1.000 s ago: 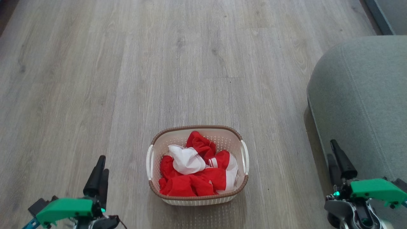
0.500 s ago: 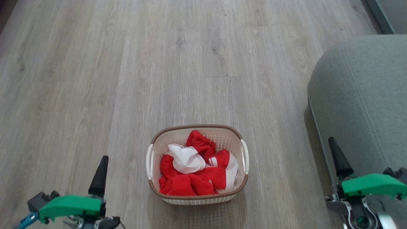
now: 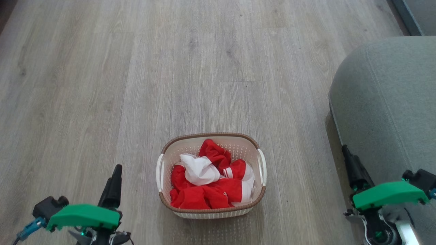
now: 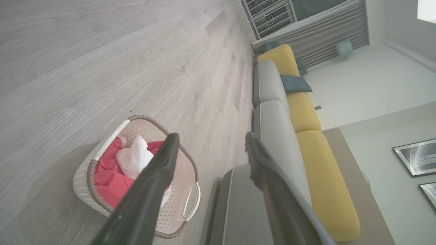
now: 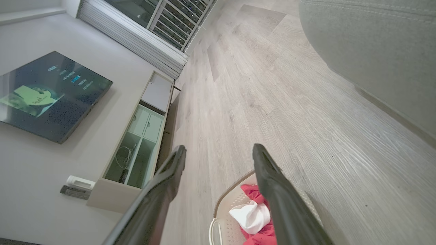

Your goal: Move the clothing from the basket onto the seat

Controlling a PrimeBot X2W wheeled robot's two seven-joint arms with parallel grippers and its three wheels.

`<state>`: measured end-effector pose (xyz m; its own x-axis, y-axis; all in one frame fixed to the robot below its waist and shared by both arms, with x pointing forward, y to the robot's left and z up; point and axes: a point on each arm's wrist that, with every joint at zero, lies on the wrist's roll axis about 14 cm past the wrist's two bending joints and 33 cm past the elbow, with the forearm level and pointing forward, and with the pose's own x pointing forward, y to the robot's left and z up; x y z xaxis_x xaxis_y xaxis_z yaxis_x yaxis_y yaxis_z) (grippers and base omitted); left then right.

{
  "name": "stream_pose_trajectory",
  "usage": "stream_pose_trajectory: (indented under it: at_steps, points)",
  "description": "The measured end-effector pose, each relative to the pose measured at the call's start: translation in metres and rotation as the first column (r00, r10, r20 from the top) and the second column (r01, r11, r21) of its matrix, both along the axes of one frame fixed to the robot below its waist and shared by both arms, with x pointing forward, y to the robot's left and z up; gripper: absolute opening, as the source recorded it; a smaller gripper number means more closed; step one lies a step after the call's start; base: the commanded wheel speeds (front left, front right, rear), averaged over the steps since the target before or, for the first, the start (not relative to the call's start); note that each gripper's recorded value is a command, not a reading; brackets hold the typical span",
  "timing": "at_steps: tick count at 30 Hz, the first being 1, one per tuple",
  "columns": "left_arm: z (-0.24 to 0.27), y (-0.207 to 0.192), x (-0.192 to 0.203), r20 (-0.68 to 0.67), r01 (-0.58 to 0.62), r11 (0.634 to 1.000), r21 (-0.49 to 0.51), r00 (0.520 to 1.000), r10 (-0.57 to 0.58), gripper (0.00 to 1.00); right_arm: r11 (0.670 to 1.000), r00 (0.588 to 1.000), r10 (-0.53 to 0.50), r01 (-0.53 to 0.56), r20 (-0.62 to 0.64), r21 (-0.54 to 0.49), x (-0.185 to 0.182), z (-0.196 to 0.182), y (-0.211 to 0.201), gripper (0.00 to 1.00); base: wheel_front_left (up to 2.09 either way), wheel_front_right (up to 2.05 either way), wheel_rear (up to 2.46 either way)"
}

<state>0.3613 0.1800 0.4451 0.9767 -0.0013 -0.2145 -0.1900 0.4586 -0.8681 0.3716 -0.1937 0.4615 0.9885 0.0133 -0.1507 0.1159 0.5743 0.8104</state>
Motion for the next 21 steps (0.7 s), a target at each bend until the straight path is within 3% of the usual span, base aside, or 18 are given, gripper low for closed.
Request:
stream_pose_trajectory:
  at_steps: [14, 21]
  points:
    - [0.004, -0.001, 0.001, 0.013, 0.022, 0.987, 0.16, 1.0, -0.024, 1.0, 0.979, 0.997, 0.069, -0.064, 0.017, -0.192, 0.007, 0.005, 0.01, 1.0, 0.0, 0.0, 0.0]
    - [0.007, 0.0, 0.003, 0.023, 0.03, 0.966, 0.257, 0.999, -0.037, 1.0, 0.949, 0.994, 0.104, -0.093, 0.018, -0.303, 0.006, 0.004, 0.012, 1.0, 0.0, 0.0, 0.0]
